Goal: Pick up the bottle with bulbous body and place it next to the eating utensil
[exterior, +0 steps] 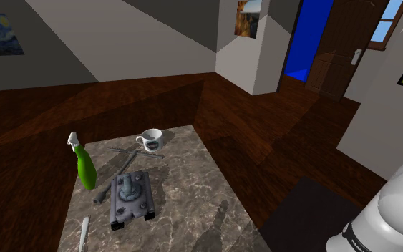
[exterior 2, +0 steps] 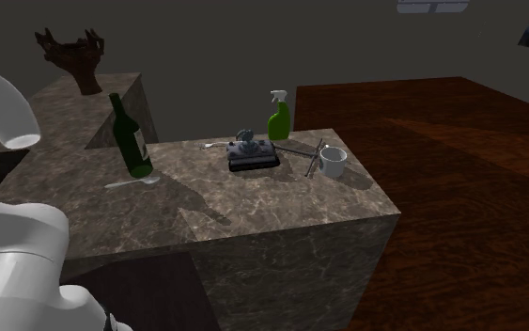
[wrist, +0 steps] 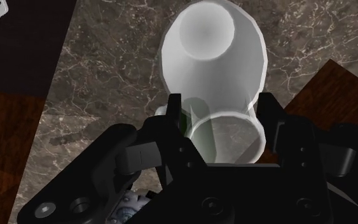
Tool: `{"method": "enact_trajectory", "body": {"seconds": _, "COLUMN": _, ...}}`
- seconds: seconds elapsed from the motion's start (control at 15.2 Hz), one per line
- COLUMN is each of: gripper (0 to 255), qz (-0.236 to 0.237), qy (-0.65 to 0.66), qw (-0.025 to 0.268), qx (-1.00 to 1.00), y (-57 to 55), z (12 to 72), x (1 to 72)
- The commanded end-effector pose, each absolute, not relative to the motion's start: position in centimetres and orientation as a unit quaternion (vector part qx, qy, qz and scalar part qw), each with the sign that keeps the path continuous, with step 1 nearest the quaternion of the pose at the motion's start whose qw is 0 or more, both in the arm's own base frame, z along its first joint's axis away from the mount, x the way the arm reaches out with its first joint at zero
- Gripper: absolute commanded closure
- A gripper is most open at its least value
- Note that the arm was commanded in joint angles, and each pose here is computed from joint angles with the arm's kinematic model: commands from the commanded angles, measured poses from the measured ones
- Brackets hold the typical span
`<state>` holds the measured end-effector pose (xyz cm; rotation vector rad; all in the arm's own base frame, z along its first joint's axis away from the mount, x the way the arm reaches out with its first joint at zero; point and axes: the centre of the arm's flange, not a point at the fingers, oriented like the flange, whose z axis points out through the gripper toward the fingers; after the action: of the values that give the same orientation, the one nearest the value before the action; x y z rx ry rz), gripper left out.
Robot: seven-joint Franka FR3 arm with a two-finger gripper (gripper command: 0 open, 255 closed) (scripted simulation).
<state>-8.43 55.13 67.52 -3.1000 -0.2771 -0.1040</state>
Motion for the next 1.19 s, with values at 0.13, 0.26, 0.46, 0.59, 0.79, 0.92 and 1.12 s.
{"method": "enact_trajectory", "body": {"seconds": 0.13, "gripper": 255, "qz": -0.034, "qy": -0.089, "qw": 0.014, "qx": -0.995, "y": 55.2, "z": 65.3, "x": -8.5}}
{"method": "enact_trajectory", "body": {"seconds": 0.26, "gripper": 255, "qz": -0.034, "qy": -0.089, "qw": 0.014, "qx": -0.995, "y": 55.2, "z": 64.3, "x": -8.5}}
{"method": "enact_trajectory", "body": {"seconds": 0.46, "gripper": 255, "qz": -0.034, "qy": -0.089, "qw": 0.014, "qx": -0.995, "y": 55.2, "z": 62.7, "x": -8.5}}
{"method": "enact_trajectory", "body": {"seconds": 0.59, "gripper": 255, "qz": -0.034, "qy": -0.089, "qw": 0.014, "qx": -0.995, "y": 55.2, "z": 61.6, "x": -8.5}}
{"method": "enact_trajectory", "body": {"seconds": 0.79, "gripper": 255, "qz": -0.034, "qy": -0.089, "qw": 0.014, "qx": -0.995, "y": 55.2, "z": 60.1, "x": -8.5}}
{"method": "enact_trajectory", "body": {"seconds": 0.92, "gripper": 255, "qz": -0.034, "qy": -0.089, "qw": 0.014, "qx": -0.995, "y": 55.2, "z": 59.0, "x": -8.5}}
{"method": "enact_trajectory", "body": {"seconds": 1.12, "gripper": 255, "qz": -0.034, "qy": -0.089, "qw": 0.014, "qx": -0.995, "y": 55.2, "z": 57.4, "x": -8.5}}
